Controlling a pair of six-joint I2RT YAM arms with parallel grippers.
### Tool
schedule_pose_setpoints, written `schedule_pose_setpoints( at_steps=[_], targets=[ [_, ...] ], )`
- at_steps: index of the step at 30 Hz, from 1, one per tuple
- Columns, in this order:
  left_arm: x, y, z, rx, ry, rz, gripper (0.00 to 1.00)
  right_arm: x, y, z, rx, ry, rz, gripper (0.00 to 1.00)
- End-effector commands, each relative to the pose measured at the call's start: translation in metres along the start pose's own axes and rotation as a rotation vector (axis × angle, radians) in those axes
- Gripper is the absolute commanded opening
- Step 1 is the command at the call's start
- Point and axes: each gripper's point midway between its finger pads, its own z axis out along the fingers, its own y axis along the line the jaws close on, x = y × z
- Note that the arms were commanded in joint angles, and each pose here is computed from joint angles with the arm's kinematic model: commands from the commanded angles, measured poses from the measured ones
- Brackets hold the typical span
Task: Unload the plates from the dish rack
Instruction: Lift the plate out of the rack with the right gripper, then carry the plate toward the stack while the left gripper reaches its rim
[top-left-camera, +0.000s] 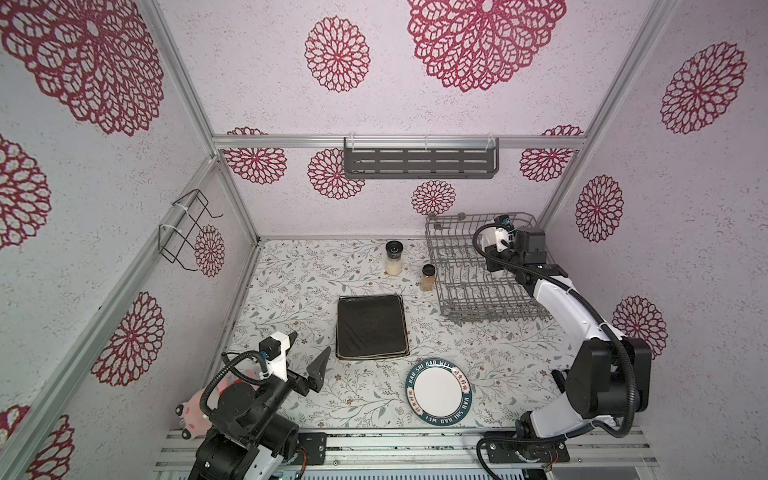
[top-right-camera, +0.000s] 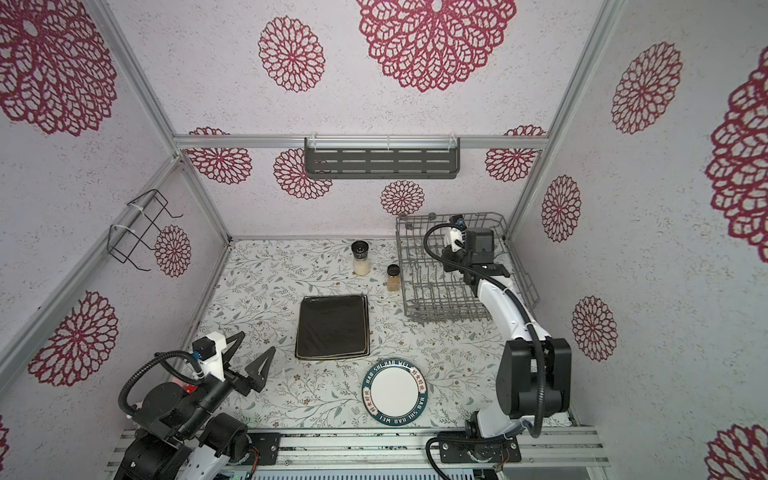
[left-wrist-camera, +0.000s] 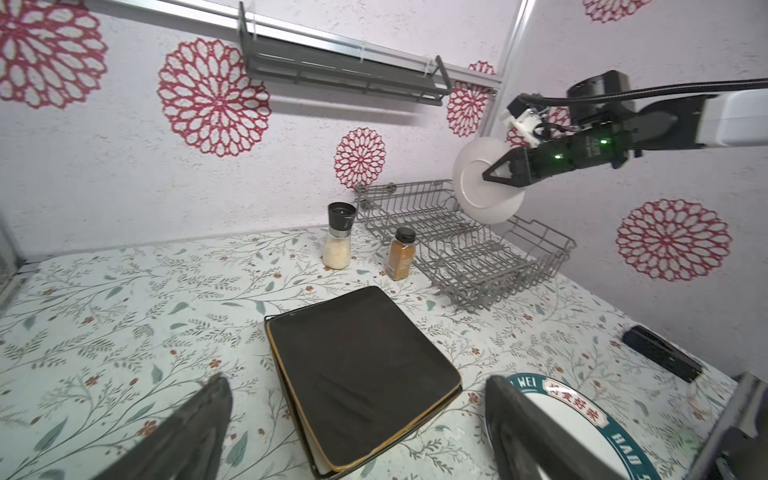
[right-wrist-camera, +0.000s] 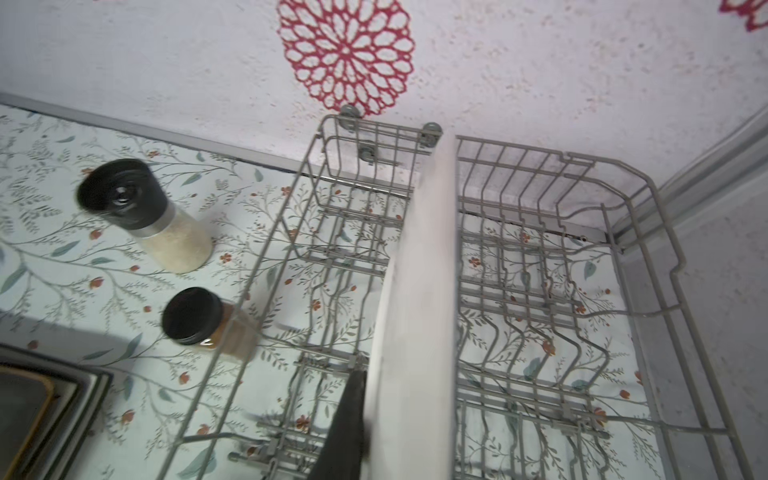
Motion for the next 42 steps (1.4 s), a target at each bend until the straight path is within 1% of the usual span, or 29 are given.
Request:
schedule_pose_setpoints(
  at_steps=[1,4,7,8,11,12,15,18,21,23,24,26,28,30,34,37,38,42],
  targets=[
    [-0.020,0.014,-0.010,-0.088,-0.065,-0.061,0.97,-0.038,0.019,-0.037,0.037,-0.120,-0.110,0.03],
    [-0.029,0.012,-0.009,-0.084,-0.065,-0.089,0.97,-0.043,0.045,-0.056,0.028,-0.147,-0.182,0.03],
    [-0.044,0.017,-0.004,-0.128,-0.051,-0.158,0.97,-0.047,0.070,-0.080,0.019,-0.182,-0.268,0.03],
    [-0.047,0.015,0.001,-0.127,-0.030,-0.179,0.97,-0.046,0.079,-0.088,0.016,-0.188,-0.311,0.03],
    [-0.050,0.007,0.023,-0.107,0.079,-0.250,0.97,-0.039,0.103,-0.107,0.016,-0.198,-0.431,0.03],
    [-0.050,0.002,0.032,-0.089,0.128,-0.273,0.99,-0.036,0.111,-0.114,0.021,-0.198,-0.480,0.03],
    [-0.049,-0.010,0.057,-0.061,0.259,-0.331,0.97,-0.028,0.130,-0.133,0.056,-0.215,-0.602,0.02],
    [-0.049,-0.021,0.076,-0.017,0.345,-0.377,0.97,-0.022,0.145,-0.152,0.088,-0.253,-0.708,0.01],
    [-0.052,-0.037,0.090,0.091,0.367,-0.474,1.00,-0.016,0.157,-0.167,0.099,-0.292,-0.797,0.01],
    [-0.057,-0.047,0.098,0.188,0.374,-0.586,1.00,-0.010,0.163,-0.173,0.123,-0.300,-0.870,0.01],
    [-0.061,-0.048,0.101,0.216,0.369,-0.633,0.99,-0.007,0.166,-0.175,0.133,-0.299,-0.901,0.01],
    [-0.066,-0.044,0.107,0.240,0.351,-0.717,1.00,0.000,0.172,-0.177,0.160,-0.296,-0.971,0.00],
    [-0.066,-0.042,0.110,0.249,0.351,-0.738,0.99,0.007,0.179,-0.178,0.182,-0.301,-1.028,0.00],
    [-0.060,-0.042,0.113,0.252,0.395,-0.756,0.98,0.014,0.185,-0.178,0.209,-0.305,-1.081,0.00],
    [-0.037,-0.043,0.125,0.247,0.500,-0.837,0.94,0.023,0.202,-0.181,0.279,-0.356,-1.174,0.00],
    [-0.017,-0.042,0.132,0.240,0.546,-0.877,0.89,0.030,0.216,-0.180,0.270,-0.360,-1.204,0.00],
    [-0.010,-0.043,0.134,0.236,0.559,-0.878,0.86,0.036,0.226,-0.182,0.248,-0.366,-1.221,0.00],
    [0.009,-0.053,0.140,0.235,0.597,-0.863,0.83,0.052,0.244,-0.178,0.227,-0.341,-1.265,0.00]
  ],
)
